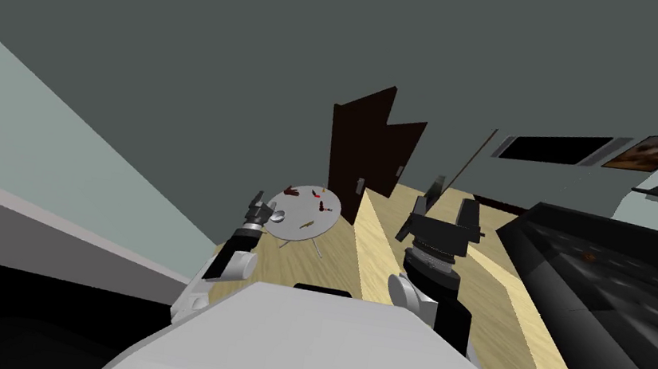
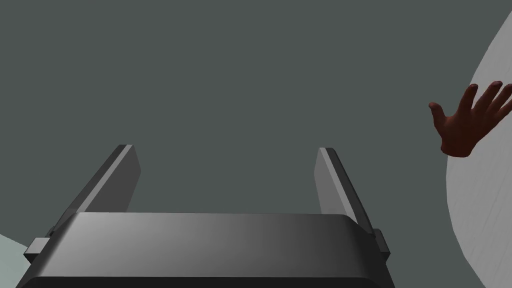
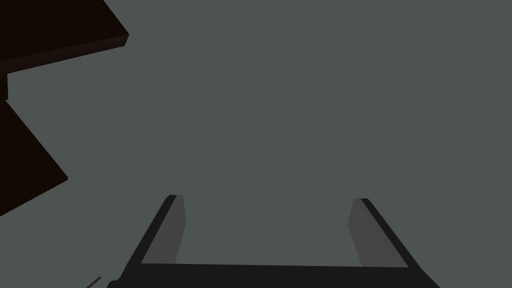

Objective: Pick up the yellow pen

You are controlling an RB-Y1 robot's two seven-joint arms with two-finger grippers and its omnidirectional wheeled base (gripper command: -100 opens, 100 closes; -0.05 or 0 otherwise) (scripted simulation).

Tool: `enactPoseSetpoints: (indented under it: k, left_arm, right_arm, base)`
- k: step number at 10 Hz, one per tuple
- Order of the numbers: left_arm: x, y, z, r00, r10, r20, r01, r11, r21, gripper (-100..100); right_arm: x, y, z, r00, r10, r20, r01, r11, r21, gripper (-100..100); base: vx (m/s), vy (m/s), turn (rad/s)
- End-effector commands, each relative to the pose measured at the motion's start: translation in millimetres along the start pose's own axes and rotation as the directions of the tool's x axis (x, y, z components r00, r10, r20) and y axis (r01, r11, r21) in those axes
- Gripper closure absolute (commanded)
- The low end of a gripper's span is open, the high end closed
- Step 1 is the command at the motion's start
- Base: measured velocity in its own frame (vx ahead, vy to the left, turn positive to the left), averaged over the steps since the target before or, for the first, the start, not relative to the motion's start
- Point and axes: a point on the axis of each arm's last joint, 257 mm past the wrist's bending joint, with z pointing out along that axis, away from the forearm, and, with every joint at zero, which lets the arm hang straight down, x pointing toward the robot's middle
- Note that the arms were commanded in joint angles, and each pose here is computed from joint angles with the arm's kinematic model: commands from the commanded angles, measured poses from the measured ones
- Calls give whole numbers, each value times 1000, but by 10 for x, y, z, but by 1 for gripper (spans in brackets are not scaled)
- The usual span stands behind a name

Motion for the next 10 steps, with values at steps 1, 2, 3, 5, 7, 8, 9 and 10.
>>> enactPoseSetpoints:
  k: [1, 2, 3, 5, 7, 8, 9, 10]
  left_arm:
    - [-70, 149, -8, 1000, -12, 14, 13, 999, -44, -100]
    - [-184, 340, -14, 999, -34, 38, 37, 994, -98, -100]
    - [-185, 347, -15, 999, -34, 39, 37, 994, -101, -100]
    - [-414, 693, -51, 993, -76, 93, 93, 976, -196, -100]
    - [-560, 948, -110, 986, -94, 136, 128, 955, -267, -100]
    - [-563, 964, -115, 986, -93, 138, 128, 953, -273, -100]
    - [-692, 1151, -169, 978, -110, 176, 163, 934, -319, -100]
    - [-696, 1171, -177, 978, -109, 179, 164, 931, -326, -100]
  right_arm:
    - [0, 0, 0, 1000, 0, 0, 0, 1000, 0, 0]
    - [0, 0, 0, 1000, 0, 0, 0, 1000, 0, 0]
    - [0, 0, 0, 1000, 0, 0, 0, 1000, 0, 0]
    - [0, 0, 0, 1000, 0, 0, 0, 1000, 0, 0]
    - [0, 0, 0, 1000, 0, 0, 0, 1000, 0, 0]
    - [0, 0, 0, 1000, 0, 0, 0, 1000, 0, 0]
    - [0, 0, 0, 1000, 0, 0, 0, 1000, 0, 0]
    - [0, 0, 0, 1000, 0, 0, 0, 1000, 0, 0]
  base:
    - [-16, 15, -62]
    - [-17, 13, -86]
    - [-15, 9, -66]
    - [-18, 8, -167]
    - [-14, 13, -81]
    - [-10, 10, -71]
    - [-8, 7, -145]
    - [-7, 9, -64]
